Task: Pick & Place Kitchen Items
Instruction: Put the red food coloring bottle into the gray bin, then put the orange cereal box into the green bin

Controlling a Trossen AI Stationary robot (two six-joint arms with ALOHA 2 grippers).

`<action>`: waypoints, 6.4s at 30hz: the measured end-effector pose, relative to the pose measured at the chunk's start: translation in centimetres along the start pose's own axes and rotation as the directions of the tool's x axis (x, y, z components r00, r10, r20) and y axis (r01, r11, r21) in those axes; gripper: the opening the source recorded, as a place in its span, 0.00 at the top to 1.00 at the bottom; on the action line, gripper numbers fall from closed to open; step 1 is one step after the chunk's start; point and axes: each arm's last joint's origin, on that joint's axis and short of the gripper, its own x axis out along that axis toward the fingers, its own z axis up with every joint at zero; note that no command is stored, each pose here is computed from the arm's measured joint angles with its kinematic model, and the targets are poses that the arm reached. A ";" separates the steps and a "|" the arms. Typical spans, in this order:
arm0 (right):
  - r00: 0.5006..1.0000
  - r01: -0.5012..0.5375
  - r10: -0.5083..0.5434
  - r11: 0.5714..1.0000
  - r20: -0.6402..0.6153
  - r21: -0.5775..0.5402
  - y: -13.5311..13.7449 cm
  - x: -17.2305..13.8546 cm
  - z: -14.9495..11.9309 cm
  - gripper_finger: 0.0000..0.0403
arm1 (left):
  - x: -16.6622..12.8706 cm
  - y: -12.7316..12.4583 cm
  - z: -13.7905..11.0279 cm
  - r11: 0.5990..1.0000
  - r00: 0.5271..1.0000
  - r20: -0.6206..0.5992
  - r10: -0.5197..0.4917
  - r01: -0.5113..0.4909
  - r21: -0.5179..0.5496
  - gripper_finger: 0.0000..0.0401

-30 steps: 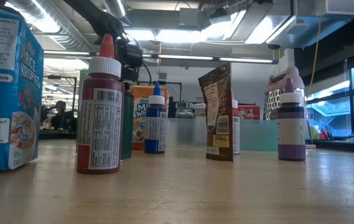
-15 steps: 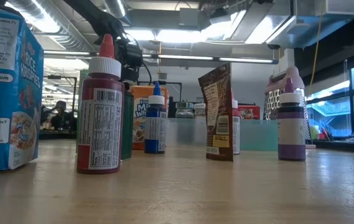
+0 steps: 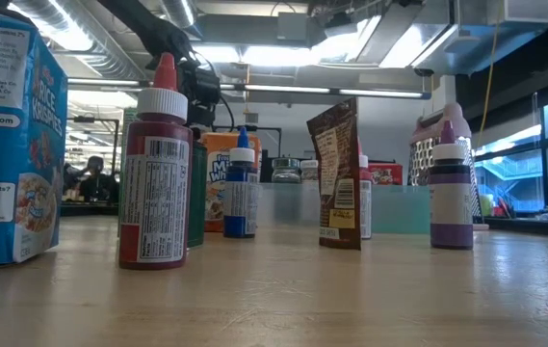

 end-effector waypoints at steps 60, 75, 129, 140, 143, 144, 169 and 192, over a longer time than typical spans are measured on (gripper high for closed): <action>0.987 -0.064 0.048 0.993 0.155 0.101 0.4 1.1 2.4 0.41 | -17.9 -12.9 -0.2 0.979 0.472 0.858 -0.202 0.125 0.162 0.66; 0.979 -0.115 0.097 0.989 0.180 0.096 0.8 1.5 3.0 0.41 | -17.3 -12.3 0.2 0.943 0.485 0.849 -0.211 0.331 0.045 0.66; 0.940 -0.317 0.340 0.879 -0.002 0.357 2.5 1.2 1.3 0.41 | -12.0 -12.3 6.9 0.993 0.885 0.460 0.071 -0.018 -0.120 0.41; 0.955 -0.283 0.298 0.890 0.015 0.357 2.4 1.2 1.4 0.41 | -10.6 -14.1 9.6 0.995 0.894 0.448 -0.019 0.061 -0.079 0.41; 0.954 -0.286 0.298 0.888 0.022 0.360 2.4 1.2 1.4 0.41 | -10.6 -14.0 9.4 0.990 0.888 0.458 -0.047 0.101 -0.094 0.41; 0.954 -0.287 0.299 0.888 0.023 0.360 2.4 1.2 1.4 0.41 | -10.6 -13.9 9.4 0.989 0.886 0.461 -0.052 0.109 -0.098 0.41; 0.930 -0.355 0.364 0.924 -0.044 0.141 5.0 0.4 0.5 0.41 | -7.1 -13.5 11.9 0.944 0.929 0.362 -0.078 0.185 -0.272 0.32; 0.935 -0.347 0.348 0.938 -0.066 0.028 4.1 0.7 0.4 0.41 | -7.3 -13.6 12.4 0.912 0.918 0.393 -0.053 0.205 -0.355 0.08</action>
